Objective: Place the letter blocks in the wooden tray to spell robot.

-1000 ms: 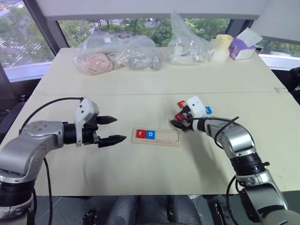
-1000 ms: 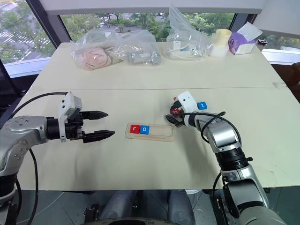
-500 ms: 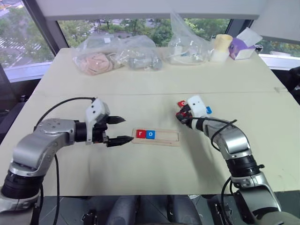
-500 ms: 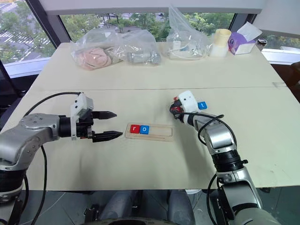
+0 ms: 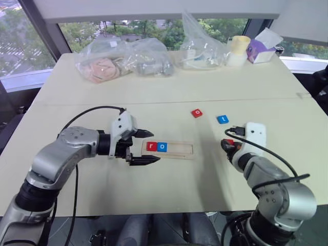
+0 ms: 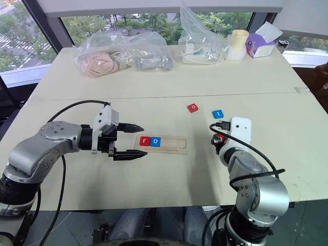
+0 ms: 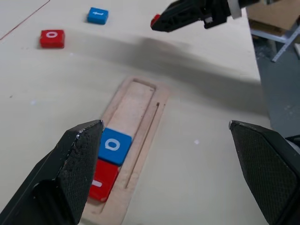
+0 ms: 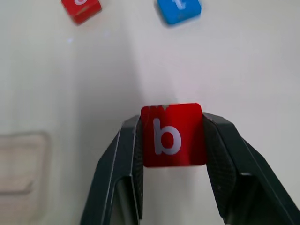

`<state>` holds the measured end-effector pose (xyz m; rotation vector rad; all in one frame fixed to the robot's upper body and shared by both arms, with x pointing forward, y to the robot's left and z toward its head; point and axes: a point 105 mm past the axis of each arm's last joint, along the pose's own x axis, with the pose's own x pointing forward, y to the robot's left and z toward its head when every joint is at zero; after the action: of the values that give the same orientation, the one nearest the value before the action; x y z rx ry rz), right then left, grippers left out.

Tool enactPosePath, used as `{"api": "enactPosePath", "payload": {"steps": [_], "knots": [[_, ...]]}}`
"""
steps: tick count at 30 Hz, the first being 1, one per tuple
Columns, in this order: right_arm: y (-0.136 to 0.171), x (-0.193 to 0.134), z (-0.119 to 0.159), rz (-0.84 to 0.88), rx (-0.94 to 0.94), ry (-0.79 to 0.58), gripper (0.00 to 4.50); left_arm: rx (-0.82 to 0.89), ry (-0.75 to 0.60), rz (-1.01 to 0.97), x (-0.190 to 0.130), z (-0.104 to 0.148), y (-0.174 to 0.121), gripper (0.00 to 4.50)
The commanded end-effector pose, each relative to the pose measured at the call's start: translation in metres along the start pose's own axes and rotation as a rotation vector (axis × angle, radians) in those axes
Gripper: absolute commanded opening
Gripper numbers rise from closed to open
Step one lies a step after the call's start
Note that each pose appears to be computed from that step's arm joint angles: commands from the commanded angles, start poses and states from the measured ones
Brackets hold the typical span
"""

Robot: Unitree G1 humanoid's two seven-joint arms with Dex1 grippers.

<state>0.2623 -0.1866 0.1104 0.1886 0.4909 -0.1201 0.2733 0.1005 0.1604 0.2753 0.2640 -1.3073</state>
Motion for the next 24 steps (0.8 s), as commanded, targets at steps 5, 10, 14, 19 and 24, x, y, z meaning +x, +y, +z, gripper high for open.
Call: {"api": "enactPosePath", "payload": {"steps": [5,10,14,19,24], "knots": [[0.004,-0.012,-0.014,-0.006,0.002,0.01,1.19,0.033,0.003,-0.026,-0.002,0.001,0.001,4.5],[0.005,-0.015,-0.018,0.015,-0.009,0.02,1.19,0.026,0.003,-0.042,0.0,0.001,-0.004,4.5],[0.007,-0.019,-0.019,0.039,-0.037,0.013,3.19,-0.003,0.03,-0.041,-0.003,-0.009,-0.004,4.5],[0.024,-0.027,-0.006,0.267,-0.228,-0.013,4.37,-0.013,0.027,-0.037,-0.007,-0.008,0.001,4.5],[0.016,-0.037,0.029,0.471,-0.379,-0.078,4.37,0.002,0.007,-0.065,-0.008,-0.001,0.002,4.5]]}}
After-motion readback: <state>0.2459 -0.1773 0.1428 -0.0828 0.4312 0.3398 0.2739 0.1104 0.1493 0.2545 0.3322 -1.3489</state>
